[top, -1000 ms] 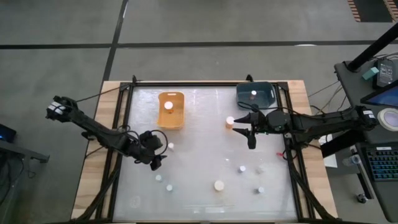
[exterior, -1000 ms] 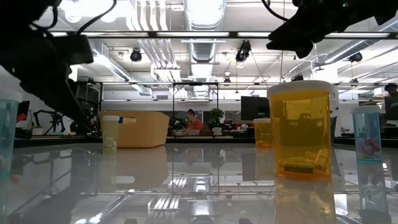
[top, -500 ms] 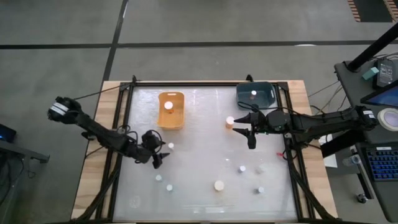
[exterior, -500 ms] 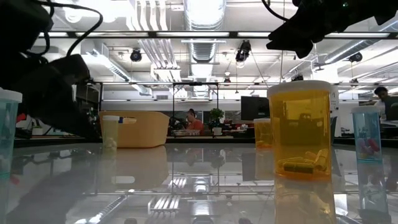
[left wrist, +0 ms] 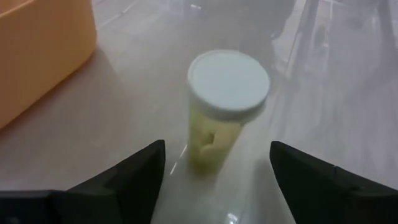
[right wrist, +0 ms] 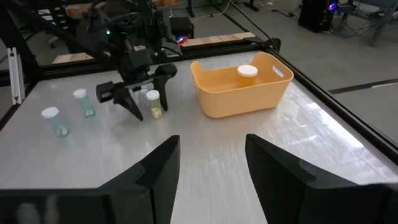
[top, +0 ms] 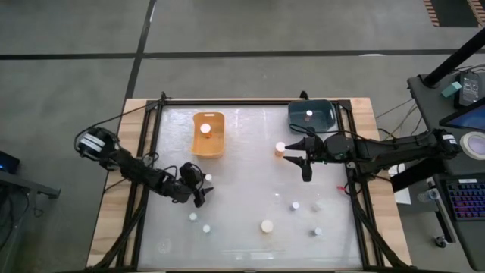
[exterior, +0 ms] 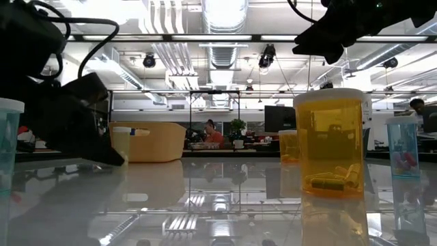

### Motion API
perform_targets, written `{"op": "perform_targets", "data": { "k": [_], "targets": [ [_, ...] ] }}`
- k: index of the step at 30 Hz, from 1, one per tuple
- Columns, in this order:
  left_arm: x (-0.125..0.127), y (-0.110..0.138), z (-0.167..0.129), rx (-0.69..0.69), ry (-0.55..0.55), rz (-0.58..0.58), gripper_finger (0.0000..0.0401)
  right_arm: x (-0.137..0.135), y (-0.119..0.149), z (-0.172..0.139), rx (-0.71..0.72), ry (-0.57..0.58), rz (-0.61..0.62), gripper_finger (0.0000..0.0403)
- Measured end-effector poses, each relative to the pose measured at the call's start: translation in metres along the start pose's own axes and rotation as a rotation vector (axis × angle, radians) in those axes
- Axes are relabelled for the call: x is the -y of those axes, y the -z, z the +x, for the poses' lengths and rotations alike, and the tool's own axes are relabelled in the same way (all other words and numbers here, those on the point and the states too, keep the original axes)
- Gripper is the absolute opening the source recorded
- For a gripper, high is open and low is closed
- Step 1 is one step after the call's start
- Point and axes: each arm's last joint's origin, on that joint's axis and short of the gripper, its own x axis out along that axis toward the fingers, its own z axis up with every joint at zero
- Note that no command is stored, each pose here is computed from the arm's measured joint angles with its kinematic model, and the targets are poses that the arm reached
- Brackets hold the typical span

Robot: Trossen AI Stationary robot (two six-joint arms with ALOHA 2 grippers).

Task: Pick and place medicine bottles into bin by pill shape (circle, oval)
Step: Put the peach bottle pill into the blue bin

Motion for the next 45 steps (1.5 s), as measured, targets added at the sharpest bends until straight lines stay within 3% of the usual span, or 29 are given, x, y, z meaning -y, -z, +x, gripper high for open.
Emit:
{"op": "perform_targets", "data": {
  "k": [22, 27, 35, 45],
  "targets": [
    [0.008, -0.002, 0.006, 0.015, 0.042, -0.014, 0.0081, 0.000, 0.000, 0.000, 0.000, 0.000, 0.008, 0.0173],
    [0.020, -0.016, 0.006, 0.055, 0.075, -0.037, 0.0076, 0.000, 0.000, 0.000, 0.000, 0.000, 0.027, 0.0173],
    [0.040, -0.058, 0.003, 0.146, 0.116, 0.039, 0.0077, -0.001, 0.001, 0.005, -0.003, -0.001, 0.026, 0.0173],
    [0.051, -0.107, 0.000, 0.098, 0.075, 0.073, 0.0077, -0.006, 0.004, 0.029, -0.002, -0.015, -0.002, 0.0173]
  ]
}}
